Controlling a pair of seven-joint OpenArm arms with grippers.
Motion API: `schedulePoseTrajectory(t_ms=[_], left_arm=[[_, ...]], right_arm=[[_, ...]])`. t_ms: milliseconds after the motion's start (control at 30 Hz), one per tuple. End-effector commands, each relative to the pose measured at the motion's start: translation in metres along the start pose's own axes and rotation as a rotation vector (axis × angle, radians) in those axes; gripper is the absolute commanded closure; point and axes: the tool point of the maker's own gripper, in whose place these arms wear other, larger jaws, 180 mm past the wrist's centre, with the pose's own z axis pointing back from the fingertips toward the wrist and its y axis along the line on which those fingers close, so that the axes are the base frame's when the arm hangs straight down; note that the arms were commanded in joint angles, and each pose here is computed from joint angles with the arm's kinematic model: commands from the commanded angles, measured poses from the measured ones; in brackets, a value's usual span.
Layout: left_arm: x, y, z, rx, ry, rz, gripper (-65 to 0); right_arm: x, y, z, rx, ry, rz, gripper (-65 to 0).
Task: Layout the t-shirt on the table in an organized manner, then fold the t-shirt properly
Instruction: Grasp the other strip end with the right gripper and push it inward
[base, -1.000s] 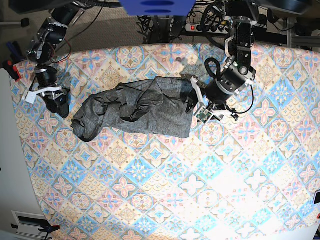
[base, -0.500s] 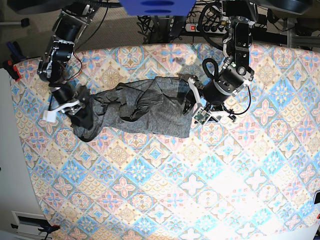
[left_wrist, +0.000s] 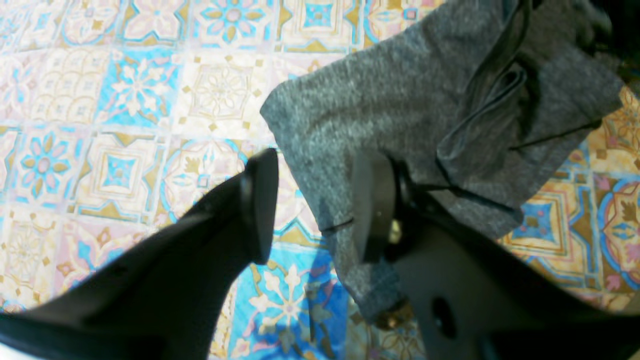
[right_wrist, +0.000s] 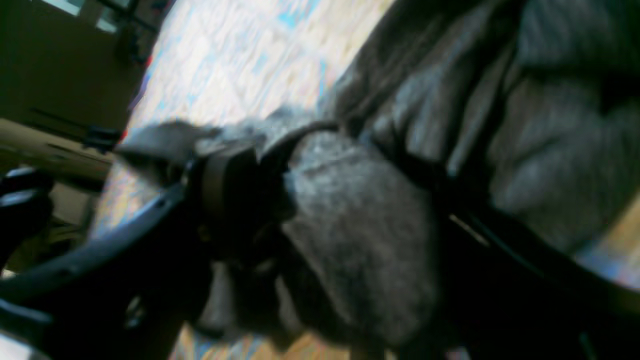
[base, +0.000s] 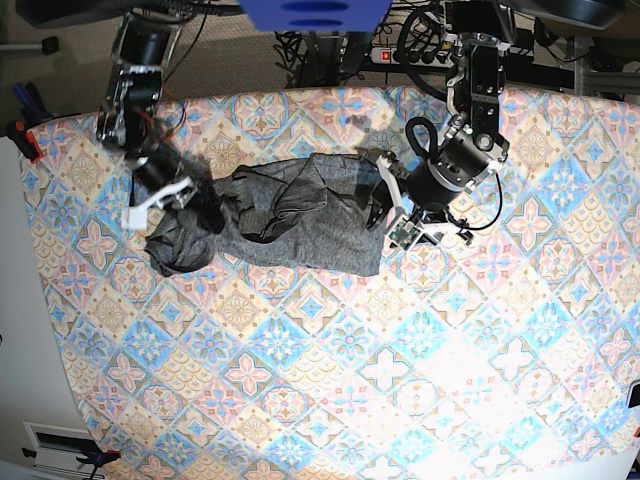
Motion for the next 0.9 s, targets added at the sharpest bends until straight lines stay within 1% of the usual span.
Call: schedulePoseTrajectory(t_ms=[0,67,100,133,233,333,367,433,500,567,633,667,700,800,867], left_arm=[[0.015,0.002,0.002,0.004,-0.053,-0.004,-22.6],[0.015,0.002,0.002,0.005,-0.055,-0.003,-22.6],[0.015,0.002,0.002,0.004,-0.053,-0.003,-22.6],[0.015,0.002,0.002,0.004,-0.053,-0.003,-22.6],[0.015,0.002,0.002,0.004,-0.053,-0.003,-22.6],[0.014,0.002,0.002,0.005,-0.051,-0.003,-22.6],[0.014,0.002,0.002,0.006,-0.050,-0.004,-22.6],[0.012,0.002,0.003,0.005,-0.047,-0.003,-22.6],[0.012,0.002,0.003,0.005,-0.046,-0.003,-22.6],[0.011,0.002,0.003,0.004,-0.044,-0.003,-22.6],[0.011,0.002,0.003,0.004,-0.044,-0.003,-22.6],[0.011,0.002,0.003,0.004,-0.044,-0.003,-22.6],[0.011,0.002,0.003,0.004,-0.044,-0.003,-22.6],[0.012,0.000,0.002,0.002,-0.047,0.001,-22.6],[0.012,-0.001,0.002,0.000,-0.047,0.000,-22.6]], right_arm=[[-0.003,0.009,-0.001,0.023,0.036,0.042,-40.9],[0.000,0.024,-0.007,0.061,0.041,0.081,-40.3],[0.002,0.030,-0.008,0.073,0.040,0.095,-39.0],[0.003,0.034,-0.009,0.083,0.040,0.106,-36.1],[0.005,0.037,-0.009,0.087,0.037,0.116,-21.5],[0.005,0.034,-0.009,0.080,0.038,0.109,-2.3],[0.005,0.033,-0.008,0.076,0.036,0.105,0.0],[0.014,0.023,-0.002,0.047,0.011,0.101,0.0],[0.025,0.009,0.008,-0.004,-0.029,0.085,0.0],[0.038,-0.014,0.021,-0.096,-0.072,0.054,0.0],[0.044,-0.034,0.033,-0.186,-0.084,0.047,0.0],[0.046,-0.042,0.038,-0.222,-0.082,0.052,0.0],[0.052,-0.047,0.042,-0.253,-0.078,0.079,0.0],[0.060,-0.054,0.040,-0.297,-0.045,0.147,0.0],[0.054,-0.060,0.042,-0.330,-0.007,0.178,0.0]])
